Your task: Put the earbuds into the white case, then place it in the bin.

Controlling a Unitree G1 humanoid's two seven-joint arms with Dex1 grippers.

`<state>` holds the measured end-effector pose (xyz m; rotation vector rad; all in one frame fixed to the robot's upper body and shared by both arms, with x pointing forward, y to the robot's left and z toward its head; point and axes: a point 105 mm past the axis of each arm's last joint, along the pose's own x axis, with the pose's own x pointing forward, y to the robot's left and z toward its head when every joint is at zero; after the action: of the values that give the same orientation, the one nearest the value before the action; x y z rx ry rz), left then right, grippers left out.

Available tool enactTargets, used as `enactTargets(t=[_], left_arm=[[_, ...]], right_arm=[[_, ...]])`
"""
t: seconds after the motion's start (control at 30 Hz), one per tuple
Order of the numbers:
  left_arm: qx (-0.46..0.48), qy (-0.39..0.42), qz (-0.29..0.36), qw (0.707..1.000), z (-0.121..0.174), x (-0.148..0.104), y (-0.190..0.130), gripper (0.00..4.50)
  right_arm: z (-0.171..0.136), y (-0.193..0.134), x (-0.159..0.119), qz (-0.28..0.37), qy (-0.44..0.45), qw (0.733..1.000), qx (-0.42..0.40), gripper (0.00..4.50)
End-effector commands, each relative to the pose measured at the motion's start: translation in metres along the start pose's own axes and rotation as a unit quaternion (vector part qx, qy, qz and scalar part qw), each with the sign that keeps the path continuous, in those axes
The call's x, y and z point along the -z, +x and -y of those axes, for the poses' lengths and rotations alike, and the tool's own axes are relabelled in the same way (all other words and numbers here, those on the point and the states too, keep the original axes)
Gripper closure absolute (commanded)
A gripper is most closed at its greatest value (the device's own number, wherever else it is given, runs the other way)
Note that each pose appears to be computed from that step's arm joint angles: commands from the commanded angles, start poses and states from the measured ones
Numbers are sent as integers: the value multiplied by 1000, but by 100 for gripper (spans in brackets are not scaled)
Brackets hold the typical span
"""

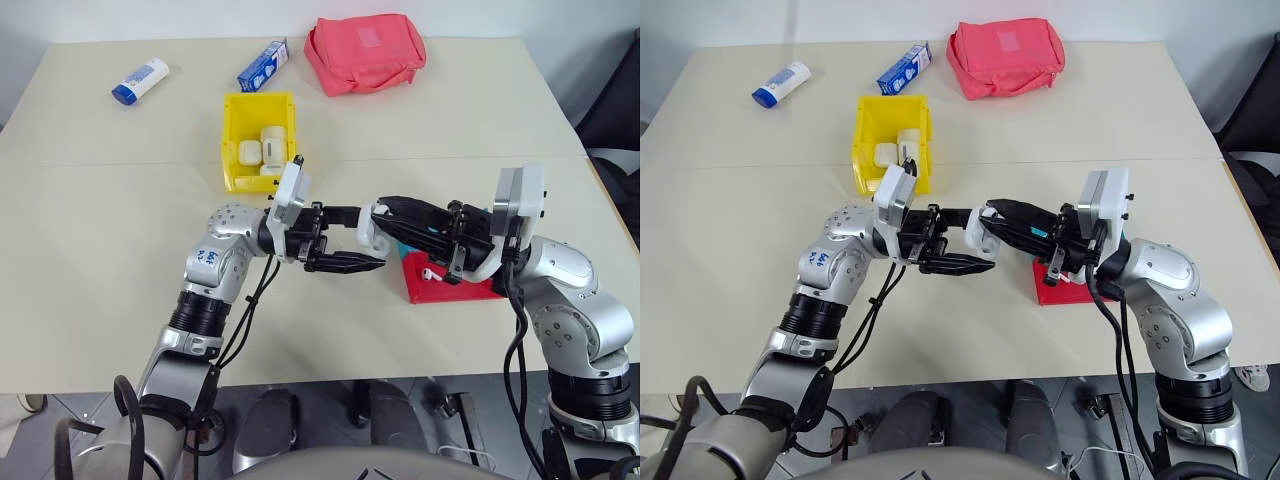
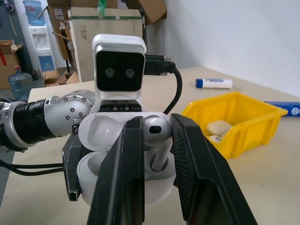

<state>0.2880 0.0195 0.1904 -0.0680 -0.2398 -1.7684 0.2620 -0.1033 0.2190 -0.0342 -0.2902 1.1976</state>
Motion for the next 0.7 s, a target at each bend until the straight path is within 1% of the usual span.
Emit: enactTargets(t=[0.03, 0.3, 0.57, 0.7], left_arm=[[16, 37, 22, 999, 5, -18, 11, 171], [19, 48, 31, 998, 8, -21, 11, 171], [17, 60, 33, 998, 7, -22, 9, 171], [18, 61, 33, 997, 7, -22, 9, 171]], right_arm=[[-7, -1, 11, -15, 13, 1000, -20, 405], [-9, -14, 28, -50, 29, 997, -44, 405], [-8, -18, 35, -80, 29, 994, -68, 405], [-6, -16, 33, -92, 22, 993, -74, 405]])
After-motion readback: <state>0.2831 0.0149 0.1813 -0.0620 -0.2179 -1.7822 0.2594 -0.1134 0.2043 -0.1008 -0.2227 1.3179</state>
